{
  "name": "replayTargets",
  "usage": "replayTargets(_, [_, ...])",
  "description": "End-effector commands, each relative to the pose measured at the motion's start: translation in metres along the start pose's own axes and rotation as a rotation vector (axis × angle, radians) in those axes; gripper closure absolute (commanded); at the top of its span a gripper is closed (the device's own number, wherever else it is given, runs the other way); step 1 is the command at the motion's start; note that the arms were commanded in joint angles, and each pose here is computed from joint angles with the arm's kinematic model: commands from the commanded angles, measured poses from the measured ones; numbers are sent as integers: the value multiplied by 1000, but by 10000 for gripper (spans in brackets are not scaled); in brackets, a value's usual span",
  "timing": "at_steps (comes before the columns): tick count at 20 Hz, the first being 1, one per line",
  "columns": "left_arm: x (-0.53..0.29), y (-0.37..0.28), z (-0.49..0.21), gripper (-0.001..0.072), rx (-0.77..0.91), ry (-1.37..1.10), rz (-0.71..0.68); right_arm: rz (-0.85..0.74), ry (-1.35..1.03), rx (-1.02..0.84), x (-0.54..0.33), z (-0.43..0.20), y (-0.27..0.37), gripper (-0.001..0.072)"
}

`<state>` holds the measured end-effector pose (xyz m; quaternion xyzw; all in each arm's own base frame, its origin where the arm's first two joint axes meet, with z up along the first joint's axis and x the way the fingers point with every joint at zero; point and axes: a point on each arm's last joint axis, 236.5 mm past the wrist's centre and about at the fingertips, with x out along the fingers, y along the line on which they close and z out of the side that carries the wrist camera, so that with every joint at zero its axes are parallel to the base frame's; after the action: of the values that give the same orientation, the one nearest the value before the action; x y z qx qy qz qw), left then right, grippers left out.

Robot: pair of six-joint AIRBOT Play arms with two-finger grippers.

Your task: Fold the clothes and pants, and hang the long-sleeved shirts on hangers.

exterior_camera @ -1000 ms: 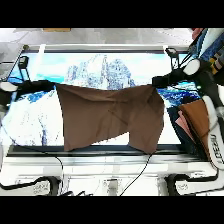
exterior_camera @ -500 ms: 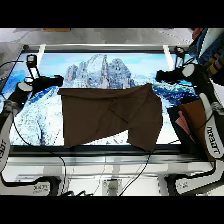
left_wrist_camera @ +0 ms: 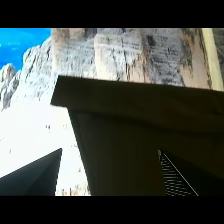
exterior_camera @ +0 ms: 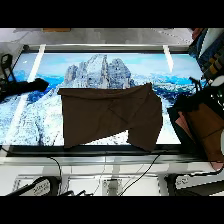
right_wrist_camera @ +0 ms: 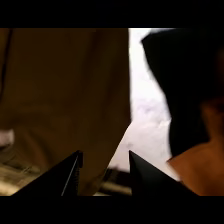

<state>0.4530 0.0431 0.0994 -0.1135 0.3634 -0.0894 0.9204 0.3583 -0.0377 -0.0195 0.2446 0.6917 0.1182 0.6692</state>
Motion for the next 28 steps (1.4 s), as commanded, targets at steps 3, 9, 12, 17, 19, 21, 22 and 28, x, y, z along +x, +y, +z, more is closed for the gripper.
replayTargets(3, [-31,11,-81,4,-127,122,32,148,143,50,50,-61,3,384])
replayTargets(9, [-20,2,-166,4,-209,258,12,10,-77,156,89,-20,-31,367])
replayTargets(12, [-15,0,-193,3,-239,311,2,-12,-119,133,100,-11,-27,366])
replayTargets(17, [-16,-8,-217,4,-263,379,-27,-1,-183,36,108,6,-8,551])
replayTargets(19, [-21,-14,-228,4,-257,431,-47,7,-176,6,109,6,-2,692])
replayTargets(21, [-28,-24,-242,6,-254,500,-83,16,-159,-7,110,1,0,699])
replayTargets(22, [-32,-27,-248,29,-251,532,-96,18,-152,-27,109,-1,2,700])
replayTargets(28, [-37,-33,-275,117,-265,609,-111,3,-236,-126,78,5,18,701])
